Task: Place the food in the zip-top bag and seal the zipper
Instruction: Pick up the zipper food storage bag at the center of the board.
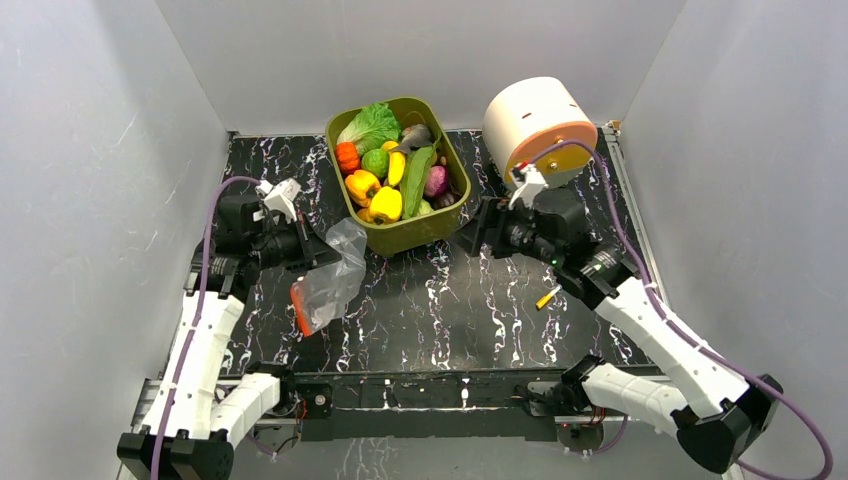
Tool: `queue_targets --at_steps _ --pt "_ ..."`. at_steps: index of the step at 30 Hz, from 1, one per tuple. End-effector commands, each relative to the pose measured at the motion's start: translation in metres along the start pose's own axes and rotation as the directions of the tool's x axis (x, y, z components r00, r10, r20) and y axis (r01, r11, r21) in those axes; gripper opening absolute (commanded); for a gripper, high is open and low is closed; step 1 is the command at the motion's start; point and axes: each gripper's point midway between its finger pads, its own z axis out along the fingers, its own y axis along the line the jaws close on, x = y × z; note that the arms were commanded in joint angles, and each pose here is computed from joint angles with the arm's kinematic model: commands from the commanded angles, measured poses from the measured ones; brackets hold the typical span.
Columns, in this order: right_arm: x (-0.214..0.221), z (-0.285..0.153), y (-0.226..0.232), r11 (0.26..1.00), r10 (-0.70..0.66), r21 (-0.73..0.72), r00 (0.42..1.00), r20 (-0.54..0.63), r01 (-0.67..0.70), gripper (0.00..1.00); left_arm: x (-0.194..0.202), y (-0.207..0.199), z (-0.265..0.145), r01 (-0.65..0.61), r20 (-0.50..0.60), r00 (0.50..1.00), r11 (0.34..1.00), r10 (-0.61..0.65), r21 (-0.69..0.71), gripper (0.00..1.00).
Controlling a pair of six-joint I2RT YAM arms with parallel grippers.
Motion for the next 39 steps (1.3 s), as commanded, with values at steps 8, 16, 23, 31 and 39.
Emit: queue_targets --at_steps 8,16,23,31,39 --pt "0.024 0.025 0.12 0.903 -0.229 -0.336 0.962 0.151 0.268 0.68 0.024 -0.059 -0.025 0.018 -0.048 0.999 0.946 -0.002 0.324 0.0" --pt "0.06 0.039 0.165 0.815 -0.368 -0.405 0.911 0.187 0.413 0.64 0.032 -0.073 -0.031 0.021 -0.08 0.997 0.913 0.013 0.408 0.0" --pt "0.065 0.052 0.158 0.836 -0.374 -0.353 0.907 0.191 0.419 0.62 0.035 -0.078 -0.032 0.022 -0.098 0.995 0.898 0.024 0.439 0.0" --pt "0.068 0.056 0.16 0.841 -0.335 -0.371 0.918 0.215 0.394 0.36 0.034 -0.082 -0.03 0.035 -0.112 0.994 0.883 0.02 0.467 0.0" --pt "0.047 0.04 0.163 0.884 -0.234 -0.356 0.947 0.221 0.302 0.0 0.028 -0.081 -0.03 0.005 -0.066 0.997 0.892 0.028 0.452 0.3"
